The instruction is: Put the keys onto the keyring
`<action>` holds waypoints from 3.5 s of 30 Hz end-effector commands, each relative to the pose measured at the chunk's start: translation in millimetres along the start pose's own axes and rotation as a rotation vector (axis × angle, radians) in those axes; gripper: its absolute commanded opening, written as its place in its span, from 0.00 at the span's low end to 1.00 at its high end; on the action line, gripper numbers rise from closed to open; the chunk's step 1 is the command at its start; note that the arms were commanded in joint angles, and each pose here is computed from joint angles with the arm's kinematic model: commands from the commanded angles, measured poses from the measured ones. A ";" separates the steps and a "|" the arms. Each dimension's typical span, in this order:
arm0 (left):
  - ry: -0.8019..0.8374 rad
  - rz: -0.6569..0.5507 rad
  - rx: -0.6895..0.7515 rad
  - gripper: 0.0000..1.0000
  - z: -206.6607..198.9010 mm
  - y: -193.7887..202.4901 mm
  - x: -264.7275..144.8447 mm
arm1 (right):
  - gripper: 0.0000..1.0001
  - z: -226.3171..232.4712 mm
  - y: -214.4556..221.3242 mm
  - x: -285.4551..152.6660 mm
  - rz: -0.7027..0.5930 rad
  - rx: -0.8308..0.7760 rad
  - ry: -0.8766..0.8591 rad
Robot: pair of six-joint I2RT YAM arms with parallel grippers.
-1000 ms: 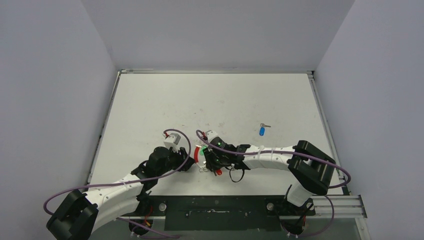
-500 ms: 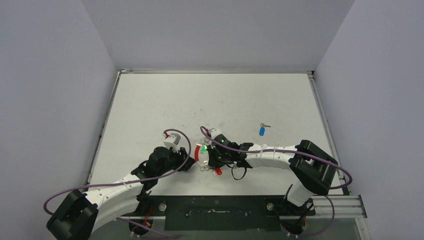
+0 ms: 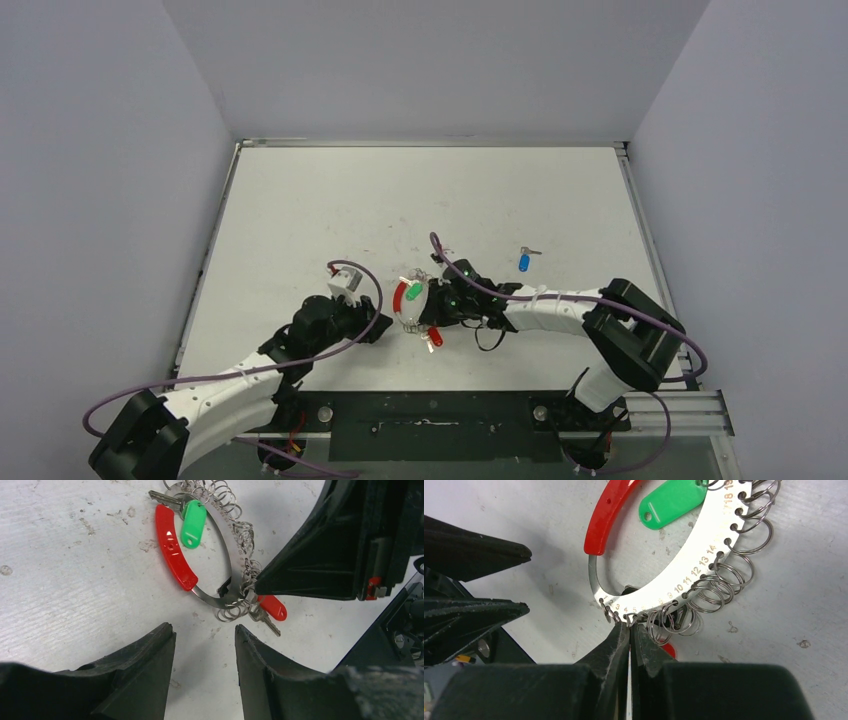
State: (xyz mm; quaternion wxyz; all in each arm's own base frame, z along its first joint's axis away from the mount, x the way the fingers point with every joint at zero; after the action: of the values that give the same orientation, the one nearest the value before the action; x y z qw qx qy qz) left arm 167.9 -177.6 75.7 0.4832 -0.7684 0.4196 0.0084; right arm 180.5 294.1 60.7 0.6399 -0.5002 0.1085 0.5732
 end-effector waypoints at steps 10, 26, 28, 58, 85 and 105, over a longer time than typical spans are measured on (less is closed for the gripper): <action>0.187 -0.102 0.133 0.45 -28.0 -13.8 -5.6 | 0.03 11.8 -21.3 1.2 -0.081 0.183 -0.177; 0.196 -0.099 0.160 0.45 -29.9 -10.9 -4.5 | 0.22 1.2 -17.9 2.7 -0.057 0.128 -0.105; 0.196 -0.098 0.162 0.45 -29.9 -10.6 -4.3 | 0.22 0.2 -19.6 0.2 -0.060 0.112 -0.093; 0.120 -0.027 0.047 0.44 -35.6 -11.1 23.8 | 0.35 -0.4 -36.9 -24.8 -0.123 0.011 -0.061; 0.216 0.007 0.267 0.38 -61.7 -3.3 43.2 | 0.38 -25.1 -43.6 -29.5 -0.117 0.035 -0.015; 0.306 -0.065 0.653 0.39 -58.4 9.0 32.6 | 0.30 -31.0 -45.0 -27.8 -0.041 -0.224 0.079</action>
State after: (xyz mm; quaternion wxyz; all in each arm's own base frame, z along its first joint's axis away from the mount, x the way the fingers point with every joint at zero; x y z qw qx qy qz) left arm 157.6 -239.4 71.2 0.6346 -0.5755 0.4653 -0.2228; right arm 211.6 252.5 76.0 0.6210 -0.5428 0.0973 0.5570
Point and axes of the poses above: each gripper's point midway between its finger pads, its own x axis out along the fingers, its own z axis along the line the jaws close on, y = z × x, the point moved 4 cm from there along -x, back along the fingers, and after that the axes turned 3 degrees about -x, right-handed, at the moved point
